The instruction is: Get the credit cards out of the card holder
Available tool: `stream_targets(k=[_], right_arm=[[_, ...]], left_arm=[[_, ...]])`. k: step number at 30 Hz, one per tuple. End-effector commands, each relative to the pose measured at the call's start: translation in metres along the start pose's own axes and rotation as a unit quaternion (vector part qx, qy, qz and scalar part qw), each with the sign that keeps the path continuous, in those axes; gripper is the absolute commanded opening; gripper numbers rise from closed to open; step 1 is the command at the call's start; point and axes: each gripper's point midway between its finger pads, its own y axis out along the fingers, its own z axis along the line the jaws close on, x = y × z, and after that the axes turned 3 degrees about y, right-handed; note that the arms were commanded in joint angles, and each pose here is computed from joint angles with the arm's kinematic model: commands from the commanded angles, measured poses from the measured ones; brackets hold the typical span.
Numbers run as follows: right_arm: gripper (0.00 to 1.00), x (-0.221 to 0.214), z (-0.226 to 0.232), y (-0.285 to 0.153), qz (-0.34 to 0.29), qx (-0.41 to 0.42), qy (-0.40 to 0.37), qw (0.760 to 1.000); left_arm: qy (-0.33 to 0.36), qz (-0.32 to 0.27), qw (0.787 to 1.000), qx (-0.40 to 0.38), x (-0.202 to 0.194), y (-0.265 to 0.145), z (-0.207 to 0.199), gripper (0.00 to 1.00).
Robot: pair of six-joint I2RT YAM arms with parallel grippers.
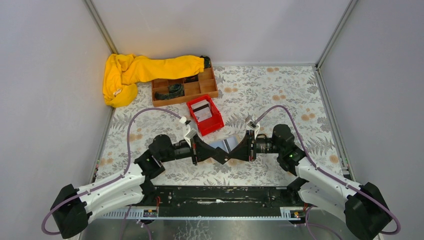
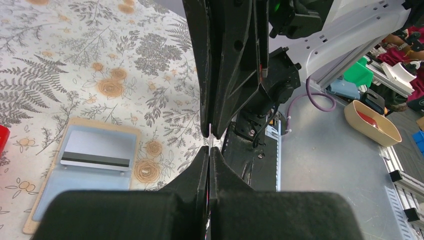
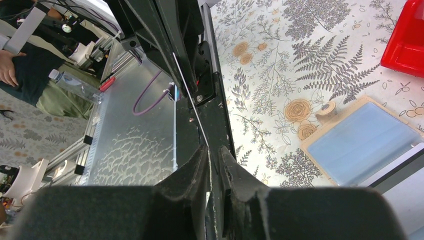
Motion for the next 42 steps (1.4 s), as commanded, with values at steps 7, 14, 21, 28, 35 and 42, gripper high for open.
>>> stream_targets(k=[7, 14, 21, 28, 35, 42], right_arm=[[0.00, 0.015, 0.008, 0.002, -0.018, 0.019, -0.032, 0.999], [0.00, 0.022, 0.001, 0.003, -0.022, -0.004, -0.049, 0.999], [0.00, 0.048, -0.031, 0.005, 0.035, -0.093, -0.124, 0.987], [0.00, 0.067, -0.070, 0.022, 0.156, -0.106, -0.188, 0.964], [0.00, 0.106, -0.140, 0.047, 0.237, -0.156, -0.251, 0.926], [0.00, 0.138, -0.188, 0.075, 0.267, -0.167, -0.256, 0.914]], left_arm=[[0.015, -0.036, 0.999, -0.001, 0.018, -0.001, 0.000, 0.00], [0.009, -0.038, 0.999, 0.034, 0.017, -0.004, 0.011, 0.08], [-0.018, -0.147, 0.977, 0.154, 0.039, -0.034, 0.044, 0.84], [-0.044, -0.199, 0.953, 0.224, 0.040, -0.061, 0.064, 0.91], [-0.057, -0.200, 0.948, 0.241, 0.033, -0.072, 0.067, 0.91], [-0.057, -0.201, 0.934, 0.290, 0.030, -0.090, 0.078, 0.91]])
